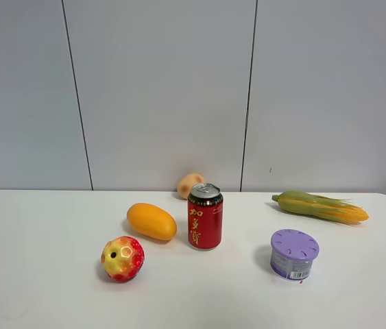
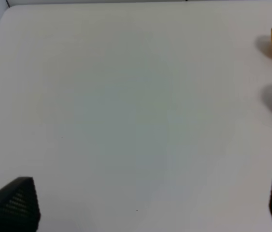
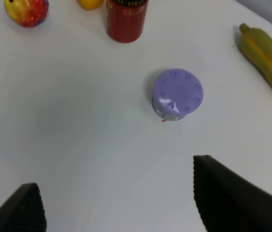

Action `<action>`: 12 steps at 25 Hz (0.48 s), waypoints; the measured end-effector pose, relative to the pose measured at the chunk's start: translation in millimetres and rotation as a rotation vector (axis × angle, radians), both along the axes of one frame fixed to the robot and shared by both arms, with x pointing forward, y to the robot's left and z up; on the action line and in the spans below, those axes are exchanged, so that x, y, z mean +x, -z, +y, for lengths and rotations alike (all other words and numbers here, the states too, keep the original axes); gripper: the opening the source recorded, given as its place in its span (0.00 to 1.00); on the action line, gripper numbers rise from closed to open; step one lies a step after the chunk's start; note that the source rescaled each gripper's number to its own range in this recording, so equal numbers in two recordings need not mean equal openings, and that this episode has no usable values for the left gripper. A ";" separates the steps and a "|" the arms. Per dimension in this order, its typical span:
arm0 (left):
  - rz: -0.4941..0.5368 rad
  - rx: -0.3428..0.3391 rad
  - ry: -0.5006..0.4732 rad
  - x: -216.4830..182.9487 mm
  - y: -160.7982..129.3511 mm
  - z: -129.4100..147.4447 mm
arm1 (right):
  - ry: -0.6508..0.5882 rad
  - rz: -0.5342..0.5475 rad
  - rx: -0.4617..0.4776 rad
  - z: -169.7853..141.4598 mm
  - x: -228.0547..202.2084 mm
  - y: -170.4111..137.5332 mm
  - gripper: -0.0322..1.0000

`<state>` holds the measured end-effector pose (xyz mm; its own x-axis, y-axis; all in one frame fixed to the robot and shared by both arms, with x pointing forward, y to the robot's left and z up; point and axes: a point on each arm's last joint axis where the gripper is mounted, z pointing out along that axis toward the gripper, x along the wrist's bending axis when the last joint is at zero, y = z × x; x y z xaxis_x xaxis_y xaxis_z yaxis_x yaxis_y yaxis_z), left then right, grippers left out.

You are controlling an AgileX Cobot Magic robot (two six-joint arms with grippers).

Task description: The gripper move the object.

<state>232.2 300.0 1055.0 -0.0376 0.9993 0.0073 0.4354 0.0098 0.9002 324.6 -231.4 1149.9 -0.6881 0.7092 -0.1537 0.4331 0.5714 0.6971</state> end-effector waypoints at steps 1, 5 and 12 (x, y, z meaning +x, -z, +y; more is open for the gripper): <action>0.000 0.000 0.000 0.0 0.0 0.0 | 0.017 0.010 0.008 -0.3 1.6 4.6 0.03; 0.000 0.000 0.000 0.0 0.0 0.0 | 0.154 -0.009 0.051 -18.1 0.4 11.5 0.03; 0.000 0.000 0.000 0.0 0.0 0.0 | 0.474 -0.222 0.185 -60.8 -45.5 -5.5 0.03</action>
<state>232.2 300.0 1055.0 -0.0376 0.9993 0.0073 0.4354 0.0098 0.9002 279.1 -292.2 1155.4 -0.2528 0.9621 -0.1020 0.4443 0.2090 0.8711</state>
